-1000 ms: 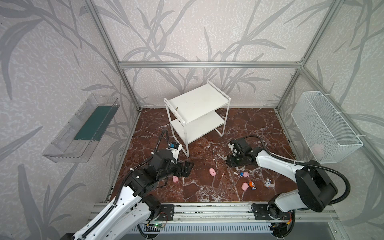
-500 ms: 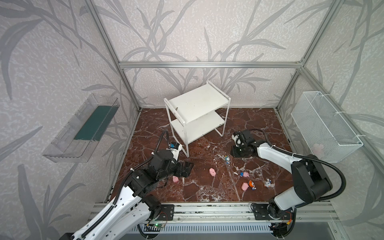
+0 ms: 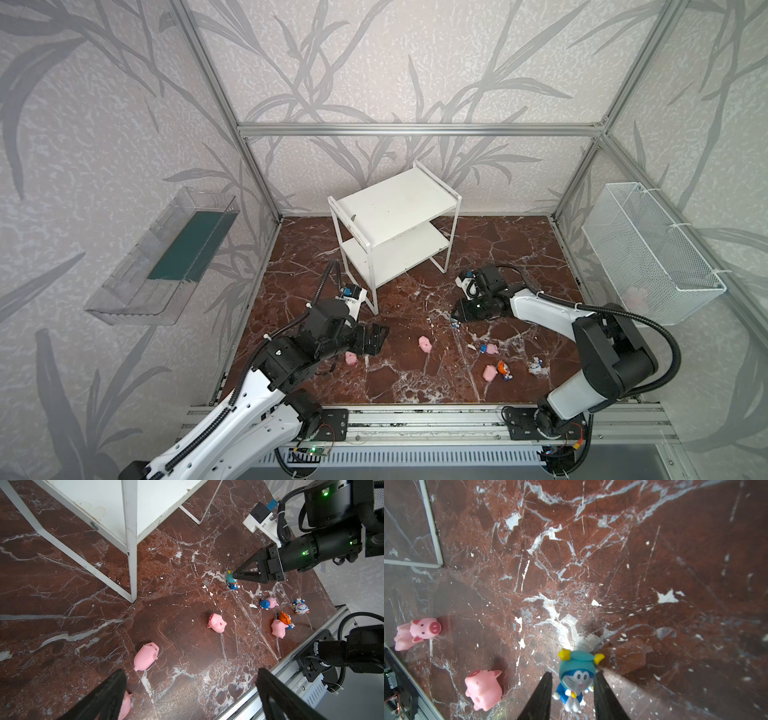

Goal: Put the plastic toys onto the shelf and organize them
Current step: 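Lower the right gripper and close it on the blue cat figurine, then lift the figurine with the right gripper and carry it to the shelf top, then set the figurine on the top shelf and open the right gripper, then withdraw the right gripper to the toy cluster near the robot, then grasp the pink pig with blue hat using the right gripper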

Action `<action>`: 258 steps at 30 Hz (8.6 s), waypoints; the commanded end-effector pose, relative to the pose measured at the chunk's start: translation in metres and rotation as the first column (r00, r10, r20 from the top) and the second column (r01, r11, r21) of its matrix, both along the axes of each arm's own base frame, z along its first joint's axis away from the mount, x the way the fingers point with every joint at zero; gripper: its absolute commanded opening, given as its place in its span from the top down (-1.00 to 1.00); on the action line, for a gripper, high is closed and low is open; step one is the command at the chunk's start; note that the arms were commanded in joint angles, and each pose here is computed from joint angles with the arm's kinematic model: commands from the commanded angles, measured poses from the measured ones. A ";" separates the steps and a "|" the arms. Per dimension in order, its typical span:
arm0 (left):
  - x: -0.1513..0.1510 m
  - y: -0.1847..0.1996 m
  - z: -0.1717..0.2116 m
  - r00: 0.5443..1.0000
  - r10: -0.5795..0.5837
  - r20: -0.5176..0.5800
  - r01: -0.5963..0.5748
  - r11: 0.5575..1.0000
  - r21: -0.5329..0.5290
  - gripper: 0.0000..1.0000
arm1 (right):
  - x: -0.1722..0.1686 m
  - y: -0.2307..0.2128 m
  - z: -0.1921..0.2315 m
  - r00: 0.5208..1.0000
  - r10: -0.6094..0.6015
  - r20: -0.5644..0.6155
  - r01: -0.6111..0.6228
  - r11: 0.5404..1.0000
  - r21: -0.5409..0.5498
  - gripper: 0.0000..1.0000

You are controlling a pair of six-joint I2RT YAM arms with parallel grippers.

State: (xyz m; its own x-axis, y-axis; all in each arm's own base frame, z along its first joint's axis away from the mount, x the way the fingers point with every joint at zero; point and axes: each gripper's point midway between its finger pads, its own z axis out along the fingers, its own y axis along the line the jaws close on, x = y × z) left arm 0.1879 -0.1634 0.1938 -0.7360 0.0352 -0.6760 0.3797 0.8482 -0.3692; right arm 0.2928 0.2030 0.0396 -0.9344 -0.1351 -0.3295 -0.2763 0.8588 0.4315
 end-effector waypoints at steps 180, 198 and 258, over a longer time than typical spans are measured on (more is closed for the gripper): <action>0.005 0.003 0.077 0.837 -0.279 0.470 0.182 0.953 0.241 -0.98 | -0.107 -0.084 0.019 0.910 -0.413 -0.020 0.411 0.908 -0.082 0.29; 0.007 0.003 0.073 0.844 -0.280 0.457 0.180 0.951 0.251 -0.98 | -0.093 -0.082 0.000 0.873 -0.476 -0.102 0.481 0.876 0.027 0.14; -0.024 -0.044 0.055 0.802 -0.505 0.319 0.487 0.862 0.141 -0.98 | -0.051 -0.014 -0.014 0.947 -0.298 -0.117 0.311 0.944 0.112 0.19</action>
